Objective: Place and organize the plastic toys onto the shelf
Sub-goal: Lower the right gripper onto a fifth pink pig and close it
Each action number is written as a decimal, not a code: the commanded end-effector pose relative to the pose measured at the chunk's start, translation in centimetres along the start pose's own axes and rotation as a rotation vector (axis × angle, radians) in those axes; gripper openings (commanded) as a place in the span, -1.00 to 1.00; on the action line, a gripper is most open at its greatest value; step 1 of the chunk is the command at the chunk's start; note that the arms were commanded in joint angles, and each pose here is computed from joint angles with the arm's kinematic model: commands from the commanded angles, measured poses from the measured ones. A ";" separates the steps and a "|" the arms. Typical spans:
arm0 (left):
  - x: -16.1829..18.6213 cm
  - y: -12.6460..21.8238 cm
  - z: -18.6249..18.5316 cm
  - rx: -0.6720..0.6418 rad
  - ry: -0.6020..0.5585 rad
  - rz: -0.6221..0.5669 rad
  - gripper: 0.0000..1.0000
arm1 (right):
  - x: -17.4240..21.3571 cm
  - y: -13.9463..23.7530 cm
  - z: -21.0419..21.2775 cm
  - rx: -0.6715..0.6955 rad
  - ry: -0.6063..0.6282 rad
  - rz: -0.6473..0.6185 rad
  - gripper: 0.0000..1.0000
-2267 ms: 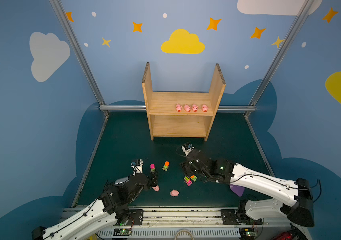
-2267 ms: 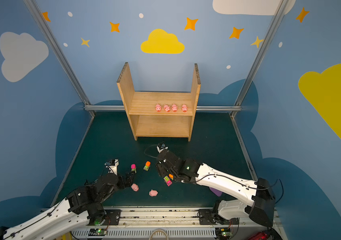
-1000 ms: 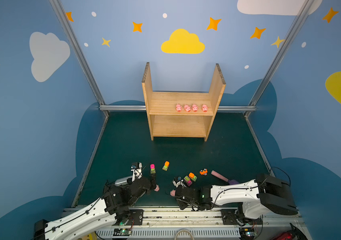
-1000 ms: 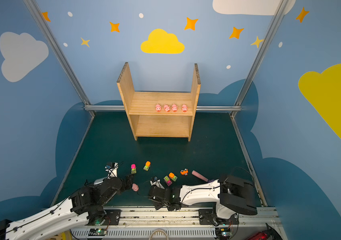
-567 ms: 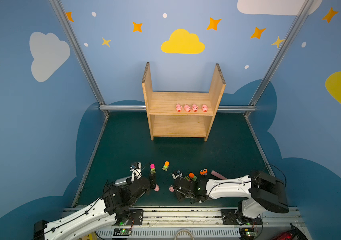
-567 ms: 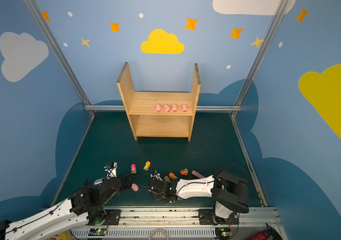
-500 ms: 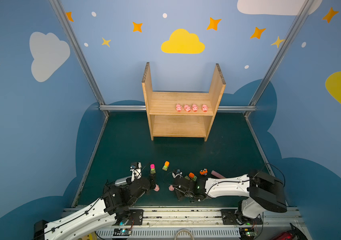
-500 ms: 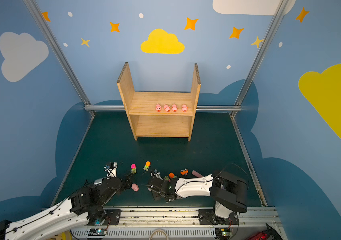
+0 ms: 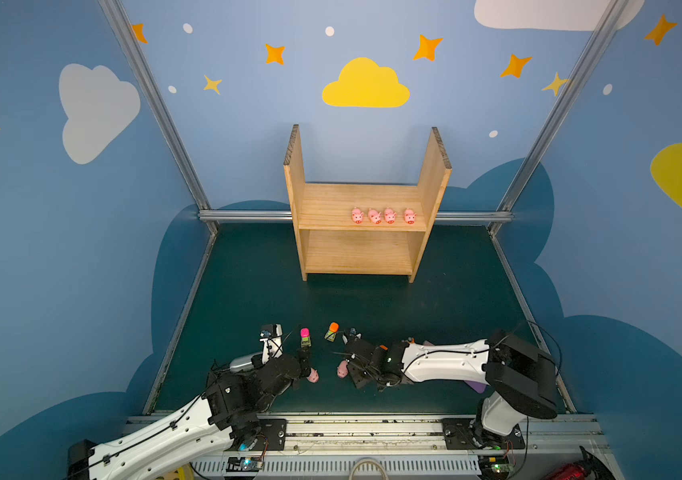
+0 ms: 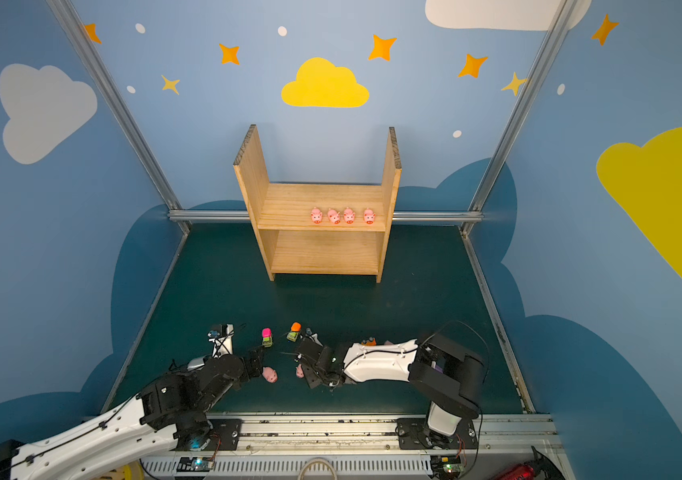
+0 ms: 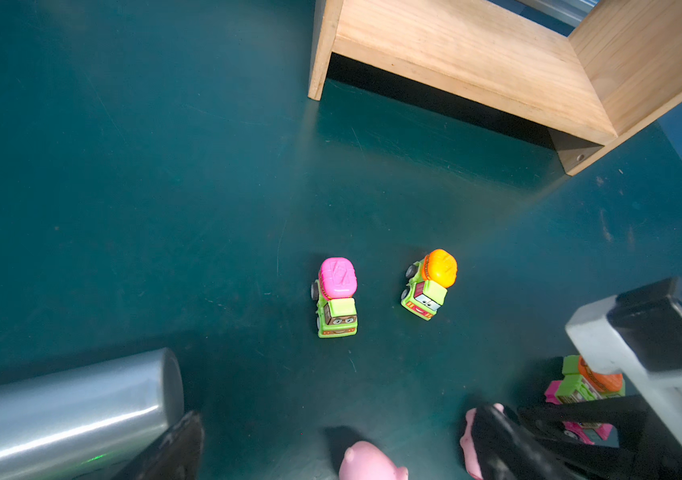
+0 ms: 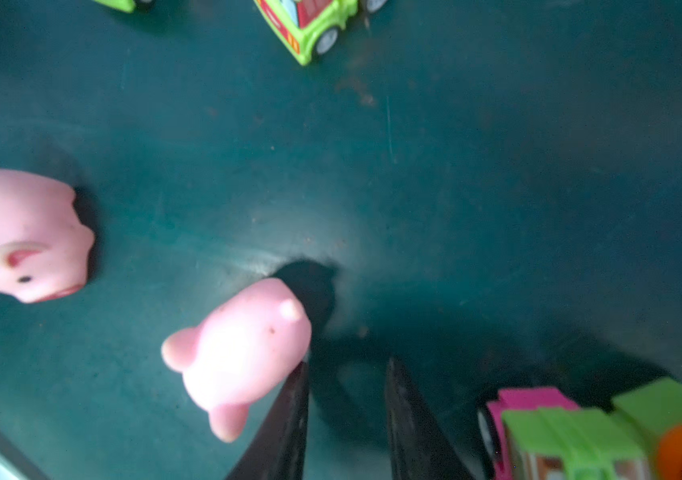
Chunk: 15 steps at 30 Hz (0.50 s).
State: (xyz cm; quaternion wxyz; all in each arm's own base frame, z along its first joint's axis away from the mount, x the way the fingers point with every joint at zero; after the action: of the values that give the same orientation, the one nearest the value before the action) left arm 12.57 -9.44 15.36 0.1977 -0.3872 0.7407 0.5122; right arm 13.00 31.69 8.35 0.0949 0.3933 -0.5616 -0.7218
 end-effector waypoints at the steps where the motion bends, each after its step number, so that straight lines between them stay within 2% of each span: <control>1: 0.0 -0.1 0.3 -0.022 -0.027 -0.012 0.99 | -0.7 -0.4 0.0 0.008 0.021 0.004 -0.33; 9: 0.0 0.0 0.4 -0.017 -0.024 -0.010 0.99 | -2.3 -0.7 -0.2 0.015 0.039 -0.023 -0.31; 15: 0.2 0.1 0.8 -0.020 -0.016 -0.010 0.99 | -2.6 1.4 -0.8 0.044 0.038 -0.057 -0.12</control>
State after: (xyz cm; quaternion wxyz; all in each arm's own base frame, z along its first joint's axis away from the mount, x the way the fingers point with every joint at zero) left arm 12.52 -9.34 15.51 0.2000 -0.3884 0.7419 0.5087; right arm 14.77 32.62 9.00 0.0898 0.4122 -0.5632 -0.7106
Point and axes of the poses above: each gripper's point midway between its finger pads, its own y axis back along the fingers, its own z axis along the line the jaws close on, x = y × z, the point moved 7 cm from there along y, back along the fingers, and after that the axes turned 8 degrees about y, right-handed, at the moved point
